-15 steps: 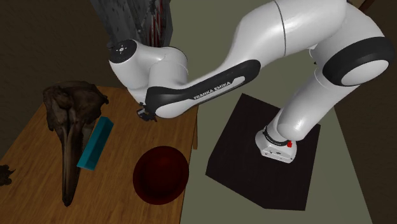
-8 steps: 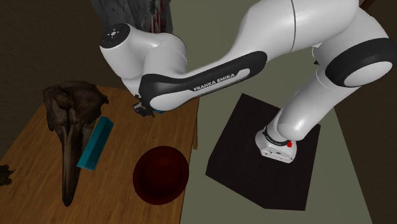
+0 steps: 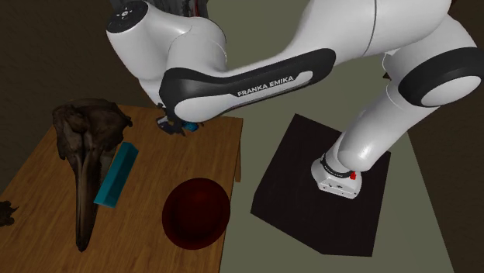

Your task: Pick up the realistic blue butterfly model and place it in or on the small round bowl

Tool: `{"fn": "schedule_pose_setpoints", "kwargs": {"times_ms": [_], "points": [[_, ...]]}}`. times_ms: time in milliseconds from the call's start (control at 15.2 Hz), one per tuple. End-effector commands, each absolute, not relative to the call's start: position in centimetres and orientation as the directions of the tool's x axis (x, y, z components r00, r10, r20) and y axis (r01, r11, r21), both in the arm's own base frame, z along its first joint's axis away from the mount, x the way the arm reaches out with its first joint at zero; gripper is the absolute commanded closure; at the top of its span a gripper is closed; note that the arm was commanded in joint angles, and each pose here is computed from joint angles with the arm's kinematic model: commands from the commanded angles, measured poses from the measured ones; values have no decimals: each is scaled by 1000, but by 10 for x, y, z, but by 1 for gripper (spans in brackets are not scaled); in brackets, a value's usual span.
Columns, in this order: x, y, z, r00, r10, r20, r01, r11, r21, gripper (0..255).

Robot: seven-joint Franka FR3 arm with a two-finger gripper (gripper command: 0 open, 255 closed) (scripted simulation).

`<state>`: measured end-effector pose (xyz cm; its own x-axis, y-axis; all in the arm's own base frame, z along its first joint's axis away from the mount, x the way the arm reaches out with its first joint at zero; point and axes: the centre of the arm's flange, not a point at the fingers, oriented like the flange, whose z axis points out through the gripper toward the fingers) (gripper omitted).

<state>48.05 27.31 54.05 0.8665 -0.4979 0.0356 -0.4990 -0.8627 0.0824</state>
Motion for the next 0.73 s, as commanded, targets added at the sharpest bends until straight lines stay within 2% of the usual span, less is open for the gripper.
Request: {"fn": "schedule_pose_setpoints", "kwargs": {"times_ms": [0, 660], "points": [[480, 272, 551, 867, -498, 35, -499, -863, 83, 255], [414, 371, 549, 867, -498, 35, -499, -863, 83, 255]]}}
